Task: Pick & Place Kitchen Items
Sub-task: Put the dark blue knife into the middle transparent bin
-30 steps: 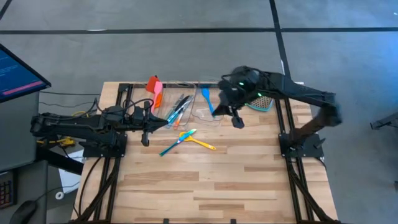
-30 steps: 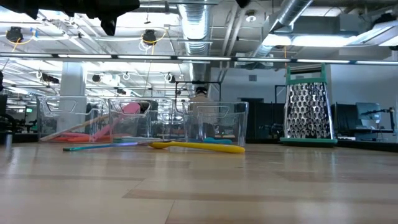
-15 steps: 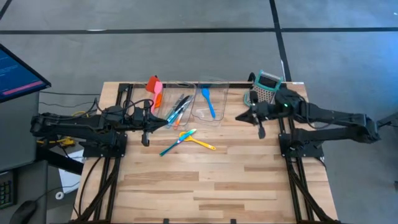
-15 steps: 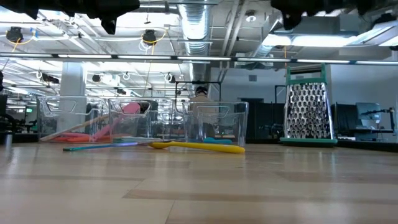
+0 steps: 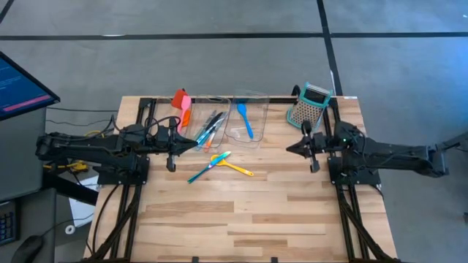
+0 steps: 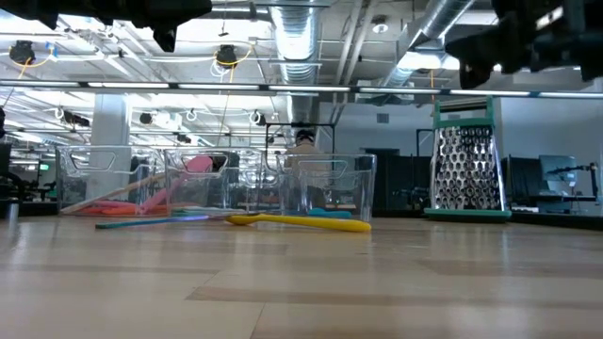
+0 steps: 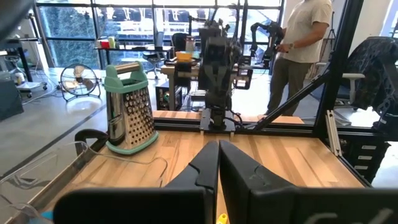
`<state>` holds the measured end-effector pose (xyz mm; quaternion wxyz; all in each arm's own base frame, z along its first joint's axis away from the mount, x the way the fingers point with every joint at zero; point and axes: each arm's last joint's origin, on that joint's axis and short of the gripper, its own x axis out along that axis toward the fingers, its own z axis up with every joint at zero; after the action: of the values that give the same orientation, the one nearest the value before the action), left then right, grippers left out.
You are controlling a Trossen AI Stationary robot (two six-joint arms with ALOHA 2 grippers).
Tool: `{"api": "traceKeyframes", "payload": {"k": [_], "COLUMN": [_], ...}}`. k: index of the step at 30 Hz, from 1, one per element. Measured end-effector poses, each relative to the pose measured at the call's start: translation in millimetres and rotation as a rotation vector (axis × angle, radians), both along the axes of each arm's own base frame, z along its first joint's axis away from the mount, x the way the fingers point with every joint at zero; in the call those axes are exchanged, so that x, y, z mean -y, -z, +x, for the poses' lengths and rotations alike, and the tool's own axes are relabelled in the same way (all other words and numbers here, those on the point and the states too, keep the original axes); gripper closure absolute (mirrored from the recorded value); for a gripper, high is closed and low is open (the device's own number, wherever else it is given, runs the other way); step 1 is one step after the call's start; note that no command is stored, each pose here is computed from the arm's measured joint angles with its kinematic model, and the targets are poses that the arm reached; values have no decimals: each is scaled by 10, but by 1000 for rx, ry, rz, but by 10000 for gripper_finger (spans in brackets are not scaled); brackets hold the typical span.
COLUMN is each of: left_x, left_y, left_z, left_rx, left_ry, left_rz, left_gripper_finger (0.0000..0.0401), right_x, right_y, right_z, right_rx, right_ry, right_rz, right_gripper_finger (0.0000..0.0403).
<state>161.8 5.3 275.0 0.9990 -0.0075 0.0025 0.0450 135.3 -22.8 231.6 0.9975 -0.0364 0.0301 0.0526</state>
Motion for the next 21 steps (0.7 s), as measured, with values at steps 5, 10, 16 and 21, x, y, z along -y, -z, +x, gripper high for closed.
{"api": "traceKeyframes", "payload": {"k": [5,10,16,21], "left_x": [0,-2,-3,-37], "left_y": [-2,-21,-38,-160], "left_z": [0,0,-1,-50], "left_rx": [3,21,45,88], "left_ry": [0,-6,-10,-136], "left_rz": [0,5,-61,-14], "left_gripper_finger": [399,399,399,399], "right_x": [-7,-11,-8,-6], "right_y": [336,510,542,541], "right_z": [-27,-41,-30,-29], "right_rx": [32,3,-26,-26], "right_ry": [2,4,5,6], "right_rz": [40,64,71,64], "right_gripper_finger": [399,397,397,397]}}
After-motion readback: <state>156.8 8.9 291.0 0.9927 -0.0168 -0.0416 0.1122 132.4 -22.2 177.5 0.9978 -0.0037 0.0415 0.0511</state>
